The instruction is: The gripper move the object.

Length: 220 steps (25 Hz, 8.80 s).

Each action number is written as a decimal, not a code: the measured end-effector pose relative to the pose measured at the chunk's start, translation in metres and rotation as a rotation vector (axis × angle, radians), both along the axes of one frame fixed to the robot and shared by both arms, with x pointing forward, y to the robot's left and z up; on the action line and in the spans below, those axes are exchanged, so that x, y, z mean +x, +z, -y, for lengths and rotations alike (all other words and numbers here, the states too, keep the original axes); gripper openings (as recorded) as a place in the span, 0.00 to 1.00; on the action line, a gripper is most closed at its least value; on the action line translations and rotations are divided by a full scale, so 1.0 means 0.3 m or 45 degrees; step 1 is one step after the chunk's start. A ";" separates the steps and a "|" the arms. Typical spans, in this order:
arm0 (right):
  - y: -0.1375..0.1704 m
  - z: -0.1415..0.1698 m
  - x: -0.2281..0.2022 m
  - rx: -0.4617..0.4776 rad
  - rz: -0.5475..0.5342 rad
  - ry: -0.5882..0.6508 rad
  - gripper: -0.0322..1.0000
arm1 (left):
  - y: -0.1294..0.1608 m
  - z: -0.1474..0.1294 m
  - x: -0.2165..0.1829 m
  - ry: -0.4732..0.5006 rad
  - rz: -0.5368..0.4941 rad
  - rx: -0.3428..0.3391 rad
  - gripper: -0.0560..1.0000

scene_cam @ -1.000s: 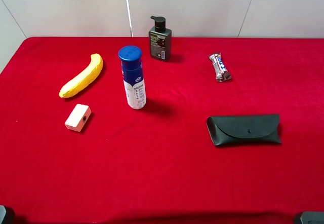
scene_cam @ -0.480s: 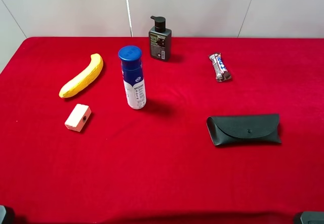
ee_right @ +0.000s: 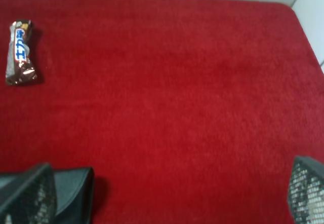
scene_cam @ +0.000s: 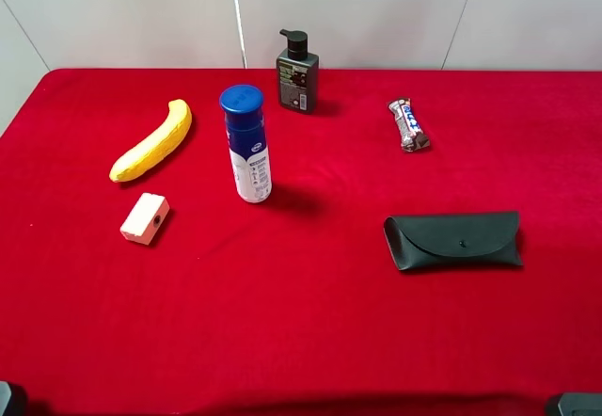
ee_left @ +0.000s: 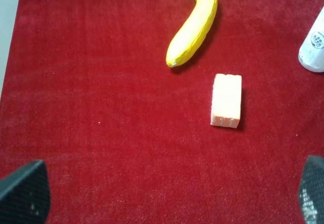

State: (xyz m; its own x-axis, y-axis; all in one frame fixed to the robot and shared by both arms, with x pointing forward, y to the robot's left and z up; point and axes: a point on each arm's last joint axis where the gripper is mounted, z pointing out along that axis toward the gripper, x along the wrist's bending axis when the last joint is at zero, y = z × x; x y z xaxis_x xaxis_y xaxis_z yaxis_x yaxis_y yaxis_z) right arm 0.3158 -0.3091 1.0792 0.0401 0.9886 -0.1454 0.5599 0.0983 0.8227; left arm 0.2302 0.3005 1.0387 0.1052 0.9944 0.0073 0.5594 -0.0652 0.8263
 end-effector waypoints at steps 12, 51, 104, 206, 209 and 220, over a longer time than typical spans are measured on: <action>0.076 -0.008 0.283 0.076 -0.199 0.070 0.70 | 0.000 0.000 0.000 0.000 0.000 0.000 0.98; -0.166 -0.390 0.971 0.054 -0.594 0.466 0.70 | 0.000 0.000 0.000 0.000 0.000 0.000 0.98; -0.594 -0.413 1.171 -0.013 -0.754 0.462 0.70 | 0.000 0.000 0.000 0.000 0.000 0.000 0.98; -0.644 -0.411 1.178 0.110 -0.794 0.413 0.01 | 0.000 0.000 0.000 0.000 0.000 0.000 0.98; -0.624 -0.411 1.178 0.111 -0.782 0.415 0.01 | 0.000 0.000 0.000 0.000 0.000 0.000 0.98; -0.491 -0.404 1.143 0.099 -0.793 0.435 0.01 | 0.000 0.000 0.000 0.000 0.000 0.000 0.98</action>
